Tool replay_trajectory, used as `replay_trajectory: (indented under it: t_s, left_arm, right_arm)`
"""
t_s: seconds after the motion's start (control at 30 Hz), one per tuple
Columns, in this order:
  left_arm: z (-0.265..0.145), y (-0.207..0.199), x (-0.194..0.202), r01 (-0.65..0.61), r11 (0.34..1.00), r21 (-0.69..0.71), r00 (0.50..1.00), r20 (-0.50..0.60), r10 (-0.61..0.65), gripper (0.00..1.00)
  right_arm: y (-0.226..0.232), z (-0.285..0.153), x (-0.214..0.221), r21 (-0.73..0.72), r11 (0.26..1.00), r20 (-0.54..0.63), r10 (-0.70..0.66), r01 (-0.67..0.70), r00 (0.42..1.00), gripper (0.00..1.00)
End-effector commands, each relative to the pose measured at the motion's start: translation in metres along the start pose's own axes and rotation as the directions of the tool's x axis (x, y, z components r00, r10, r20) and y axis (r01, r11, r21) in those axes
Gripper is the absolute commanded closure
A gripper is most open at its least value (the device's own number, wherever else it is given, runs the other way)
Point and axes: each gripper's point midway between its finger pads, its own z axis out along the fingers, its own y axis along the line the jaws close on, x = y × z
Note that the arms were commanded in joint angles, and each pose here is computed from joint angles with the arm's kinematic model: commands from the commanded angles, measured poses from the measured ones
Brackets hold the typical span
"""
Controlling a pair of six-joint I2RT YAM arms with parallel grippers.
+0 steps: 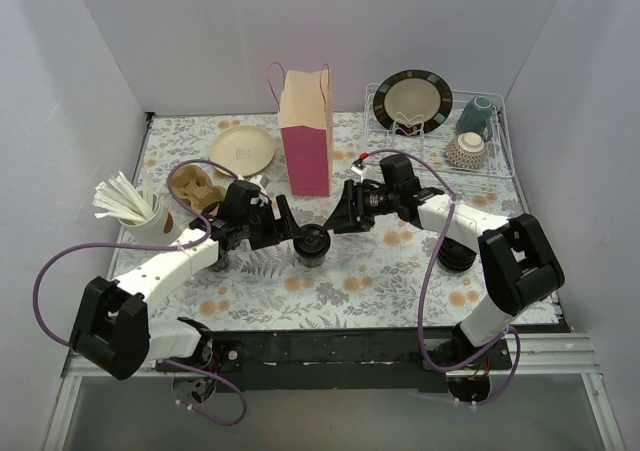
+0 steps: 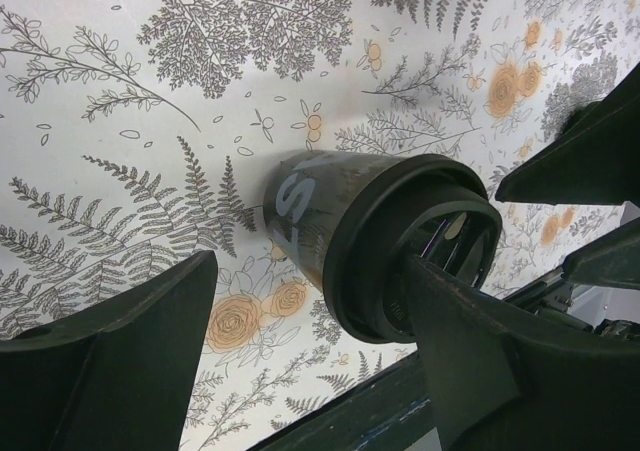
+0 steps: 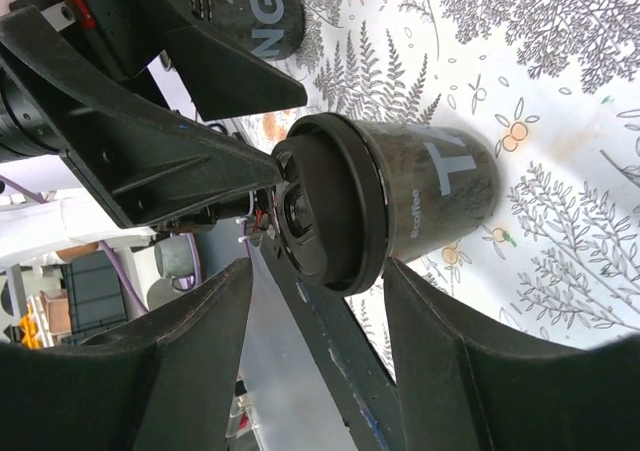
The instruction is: Pack the takeout coffee
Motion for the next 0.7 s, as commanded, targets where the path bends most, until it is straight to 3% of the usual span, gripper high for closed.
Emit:
replay_trajectory:
  t_s: [0.0,0.37,0.67]
  left_arm:
    - [0.007,0.002,0.0,-0.019,1.0,0.004,1.0,-0.011,0.019,0.26]
    - [0.012,0.006,0.008,-0.019,1.0,0.009,0.999,-0.039,0.019,0.31]
    - [0.008,0.005,0.018,0.006,0.999,0.032,0.998,-0.063,-0.004,0.31]
  right_arm:
    - [0.003,0.004,-0.01,-0.01,0.999,0.0,-0.05,0.05,0.999,0.39]
    - [-0.009,0.008,0.001,0.003,0.999,-0.02,-0.054,0.054,0.998,0.47]
    - [-0.01,0.005,0.012,0.004,0.998,-0.023,-0.057,0.057,0.998,0.46]
